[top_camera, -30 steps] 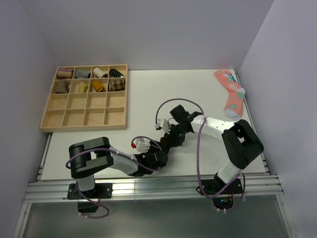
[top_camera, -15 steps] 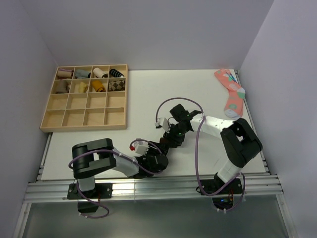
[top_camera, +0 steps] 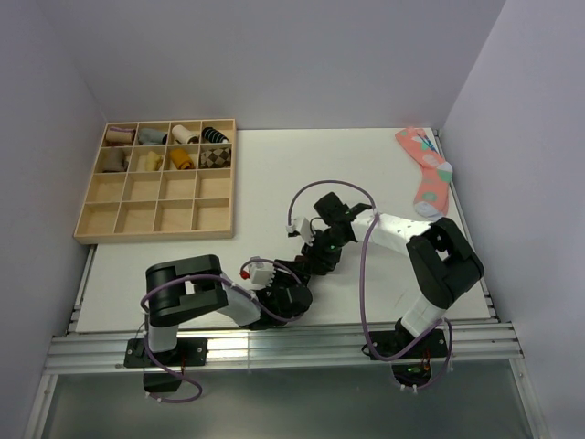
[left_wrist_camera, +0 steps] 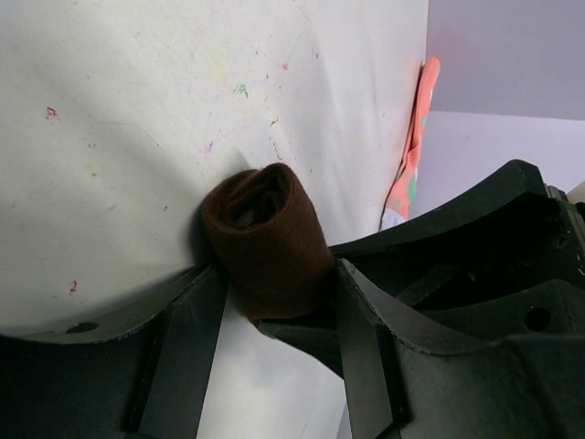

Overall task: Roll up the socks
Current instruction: Pick up the sock at the center of the board.

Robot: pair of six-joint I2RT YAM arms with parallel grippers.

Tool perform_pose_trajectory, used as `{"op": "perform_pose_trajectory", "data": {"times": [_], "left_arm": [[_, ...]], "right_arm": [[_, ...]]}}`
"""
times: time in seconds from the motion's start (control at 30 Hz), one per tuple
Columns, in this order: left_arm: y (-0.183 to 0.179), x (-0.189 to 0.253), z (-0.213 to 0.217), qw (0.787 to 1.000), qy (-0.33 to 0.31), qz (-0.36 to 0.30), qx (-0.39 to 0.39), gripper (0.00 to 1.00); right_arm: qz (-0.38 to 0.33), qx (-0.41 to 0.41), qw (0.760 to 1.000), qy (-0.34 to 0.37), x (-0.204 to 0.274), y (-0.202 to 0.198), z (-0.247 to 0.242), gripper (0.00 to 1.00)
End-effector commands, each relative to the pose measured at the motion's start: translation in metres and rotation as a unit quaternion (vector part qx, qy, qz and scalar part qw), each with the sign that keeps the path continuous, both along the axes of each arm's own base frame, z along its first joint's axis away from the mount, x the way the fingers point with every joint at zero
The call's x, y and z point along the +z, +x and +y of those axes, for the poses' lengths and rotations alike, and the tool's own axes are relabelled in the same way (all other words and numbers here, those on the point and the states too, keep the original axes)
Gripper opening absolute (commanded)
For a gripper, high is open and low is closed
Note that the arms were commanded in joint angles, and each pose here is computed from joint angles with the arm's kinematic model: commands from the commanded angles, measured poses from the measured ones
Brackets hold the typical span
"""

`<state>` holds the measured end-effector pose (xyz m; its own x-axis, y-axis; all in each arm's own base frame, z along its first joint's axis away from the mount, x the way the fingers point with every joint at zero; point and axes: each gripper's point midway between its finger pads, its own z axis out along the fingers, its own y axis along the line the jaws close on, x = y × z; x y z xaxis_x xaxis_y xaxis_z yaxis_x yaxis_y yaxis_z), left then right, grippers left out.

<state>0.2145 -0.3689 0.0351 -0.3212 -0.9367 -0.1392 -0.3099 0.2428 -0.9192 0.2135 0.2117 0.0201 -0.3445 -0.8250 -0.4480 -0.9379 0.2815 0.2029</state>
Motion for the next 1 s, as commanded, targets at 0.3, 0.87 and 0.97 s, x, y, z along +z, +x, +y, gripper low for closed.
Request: {"op": "perform_pose_trajectory", "data": {"times": [0.3,0.87,0.97], "left_arm": [[-0.010,-0.050,0.006,0.987,-0.103,0.115,0.052,0.58],[-0.021,-0.060,-0.004,0.986,-0.096,0.132,0.025,0.50],[-0.023,-0.060,-0.005,0.986,-0.102,0.133,0.022,0.49]], "right_arm": [[0.097,0.011,0.995,-0.003,0.009,-0.043,-0.009,0.03],[0.102,0.015,0.993,0.052,0.035,-0.037,0.008,0.03],[0.122,0.023,0.990,0.067,0.040,-0.039,0.013,0.03]]}}
